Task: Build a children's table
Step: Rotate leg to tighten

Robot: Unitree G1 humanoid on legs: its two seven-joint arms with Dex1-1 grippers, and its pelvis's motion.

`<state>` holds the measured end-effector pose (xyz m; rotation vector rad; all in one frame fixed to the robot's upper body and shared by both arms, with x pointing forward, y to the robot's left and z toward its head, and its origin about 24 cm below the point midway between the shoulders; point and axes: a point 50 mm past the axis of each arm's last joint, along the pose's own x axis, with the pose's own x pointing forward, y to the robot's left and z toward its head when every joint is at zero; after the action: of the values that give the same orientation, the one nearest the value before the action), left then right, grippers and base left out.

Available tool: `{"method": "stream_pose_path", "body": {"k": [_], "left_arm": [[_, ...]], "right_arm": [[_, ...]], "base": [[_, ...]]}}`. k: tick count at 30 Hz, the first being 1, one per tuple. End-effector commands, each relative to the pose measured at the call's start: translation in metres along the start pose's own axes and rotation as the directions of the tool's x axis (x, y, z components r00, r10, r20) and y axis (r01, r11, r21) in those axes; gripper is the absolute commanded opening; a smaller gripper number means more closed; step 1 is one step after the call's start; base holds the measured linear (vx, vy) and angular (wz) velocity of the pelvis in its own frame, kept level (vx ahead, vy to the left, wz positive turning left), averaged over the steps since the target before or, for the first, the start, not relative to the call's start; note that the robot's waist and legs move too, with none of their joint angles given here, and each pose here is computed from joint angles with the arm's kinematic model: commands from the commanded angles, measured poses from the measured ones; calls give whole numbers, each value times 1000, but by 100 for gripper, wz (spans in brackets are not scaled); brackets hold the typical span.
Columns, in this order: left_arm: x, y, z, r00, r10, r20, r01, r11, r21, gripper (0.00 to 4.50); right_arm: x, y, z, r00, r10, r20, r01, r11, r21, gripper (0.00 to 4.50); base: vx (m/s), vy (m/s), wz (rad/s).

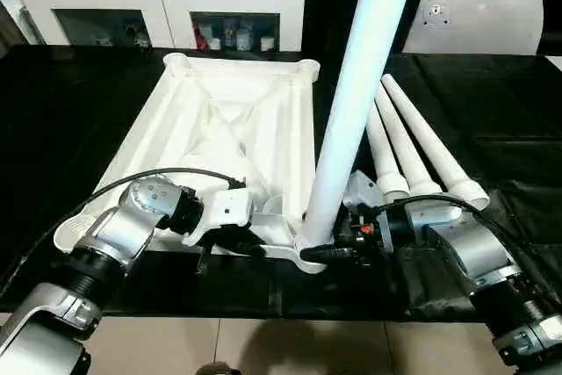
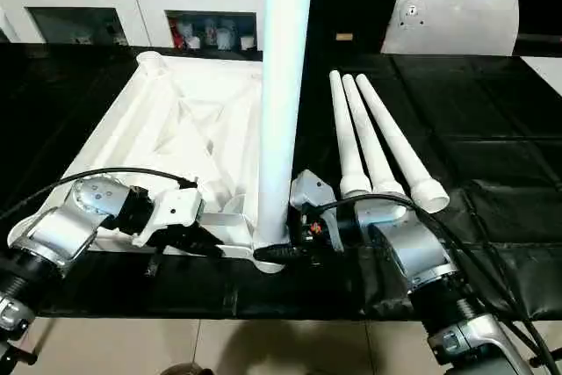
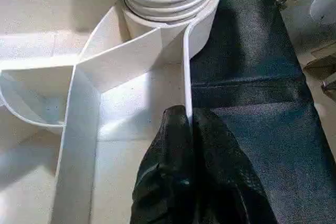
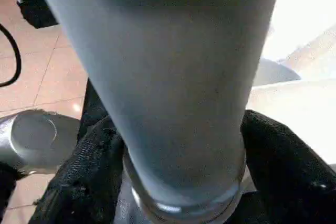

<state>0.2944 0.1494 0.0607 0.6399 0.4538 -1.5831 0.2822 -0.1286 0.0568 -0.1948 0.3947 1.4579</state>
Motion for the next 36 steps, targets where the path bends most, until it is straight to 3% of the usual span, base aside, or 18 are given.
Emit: {"method": "stream_pose_path", "body": {"k": [1,6,11,14,16,17,19,22,25,26,28,31,36], "left_arm": [[1,-2,-7,999,-23,-47,22,1000,-10,0],[0,-3,-7,1000,15,-9,-16,998,-57,0],[1,-2,-6,973,224,63,-207,956,-208,0],[6,-3,-1,925,371,79,-329,888,-320,0],[8,-4,1,914,398,79,-349,870,-348,0],[15,-3,6,880,469,72,-407,824,-394,0],[22,-3,13,849,525,63,-451,780,-433,0],[35,-1,28,800,598,54,-499,712,-494,0],[43,5,40,754,657,27,-557,660,-504,0],[45,7,44,746,666,19,-572,654,-496,0],[46,7,45,749,663,17,-574,661,-483,0],[44,11,45,757,653,10,-580,679,-449,0],[33,14,39,776,631,6,-568,703,-427,0]], "right_arm": [[0,-3,3,1000,11,-4,-11,1000,4,302],[5,-2,1,1000,4,22,-6,999,53,281],[25,-2,-6,985,-160,68,149,978,145,277],[42,-5,-8,944,-319,87,288,922,258,277],[47,-6,-8,931,-353,94,313,904,290,277],[57,-6,-6,912,-398,94,351,879,323,277],[66,-8,-5,887,-452,94,391,843,370,277],[79,-13,-3,830,-556,52,474,751,460,277],[84,-18,-5,766,-643,-25,571,662,487,277],[85,-20,-5,749,-662,-34,591,644,486,277],[85,-20,-5,746,-665,-31,592,641,488,347],[80,-21,0,729,-685,9,598,643,479,353],[65,-25,7,710,-700,76,604,661,445,409]], "base": [[0,0,0],[0,0,0],[0,0,0],[0,0,0],[0,0,0],[0,0,0],[0,0,0],[0,0,0],[0,0,0],[0,0,0],[0,0,0],[0,0,0],[0,0,0]]}}
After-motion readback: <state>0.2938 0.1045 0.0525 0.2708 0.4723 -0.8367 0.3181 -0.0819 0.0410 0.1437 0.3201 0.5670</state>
